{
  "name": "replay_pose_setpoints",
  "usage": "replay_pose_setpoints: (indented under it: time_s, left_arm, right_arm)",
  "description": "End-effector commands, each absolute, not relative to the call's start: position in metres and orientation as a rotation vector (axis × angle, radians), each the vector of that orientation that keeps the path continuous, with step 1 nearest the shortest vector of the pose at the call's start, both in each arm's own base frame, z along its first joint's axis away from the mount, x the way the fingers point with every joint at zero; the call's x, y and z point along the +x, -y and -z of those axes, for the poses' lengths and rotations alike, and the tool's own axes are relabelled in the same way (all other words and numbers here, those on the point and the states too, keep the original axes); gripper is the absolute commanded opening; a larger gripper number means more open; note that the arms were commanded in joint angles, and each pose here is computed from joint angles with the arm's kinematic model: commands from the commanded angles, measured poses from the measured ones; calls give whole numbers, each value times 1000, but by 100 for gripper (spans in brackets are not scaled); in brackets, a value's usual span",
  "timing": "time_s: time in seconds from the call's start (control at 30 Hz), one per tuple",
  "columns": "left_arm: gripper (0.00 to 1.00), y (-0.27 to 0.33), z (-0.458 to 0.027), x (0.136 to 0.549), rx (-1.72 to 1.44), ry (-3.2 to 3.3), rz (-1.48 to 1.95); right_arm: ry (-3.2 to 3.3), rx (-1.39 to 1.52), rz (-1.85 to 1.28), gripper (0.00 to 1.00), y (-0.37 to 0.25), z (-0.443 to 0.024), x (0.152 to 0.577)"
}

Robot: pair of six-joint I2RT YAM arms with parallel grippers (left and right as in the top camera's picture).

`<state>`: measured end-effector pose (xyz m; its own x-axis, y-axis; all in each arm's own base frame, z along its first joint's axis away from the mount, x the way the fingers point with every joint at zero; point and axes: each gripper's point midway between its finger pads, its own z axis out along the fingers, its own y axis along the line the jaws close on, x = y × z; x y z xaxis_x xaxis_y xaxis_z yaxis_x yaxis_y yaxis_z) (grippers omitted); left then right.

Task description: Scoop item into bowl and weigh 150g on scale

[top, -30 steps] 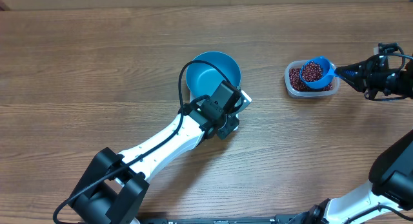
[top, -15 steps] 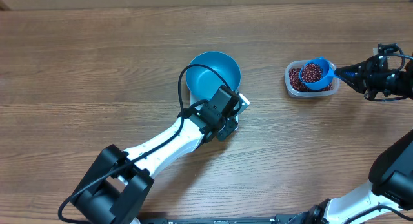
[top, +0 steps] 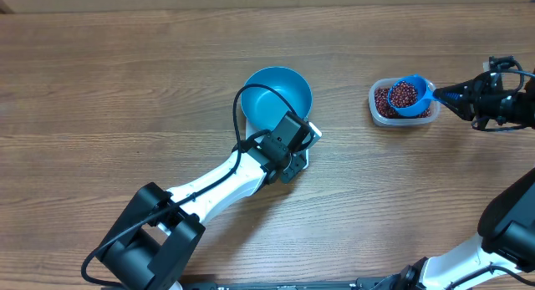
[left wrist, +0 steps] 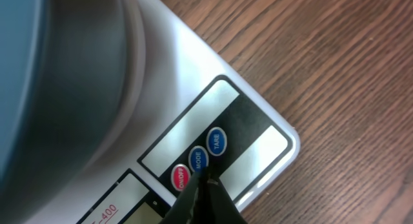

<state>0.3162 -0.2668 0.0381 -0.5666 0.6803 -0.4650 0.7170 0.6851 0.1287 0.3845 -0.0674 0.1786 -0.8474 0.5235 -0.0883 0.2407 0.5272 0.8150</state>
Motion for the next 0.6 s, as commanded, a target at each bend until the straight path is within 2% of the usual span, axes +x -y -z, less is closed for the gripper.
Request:
replay_pose_setpoints:
  time_s: [0.0,0.57]
  left_arm:
    - [4,260,-28,317,1085,-2427,50]
    - [4,252,-23,318,1068,-2449,-4]
  right_arm:
    - [-2429,616,-1250,4,68,-181,386]
    - [-2430,618,-1253,4,67,-181,386]
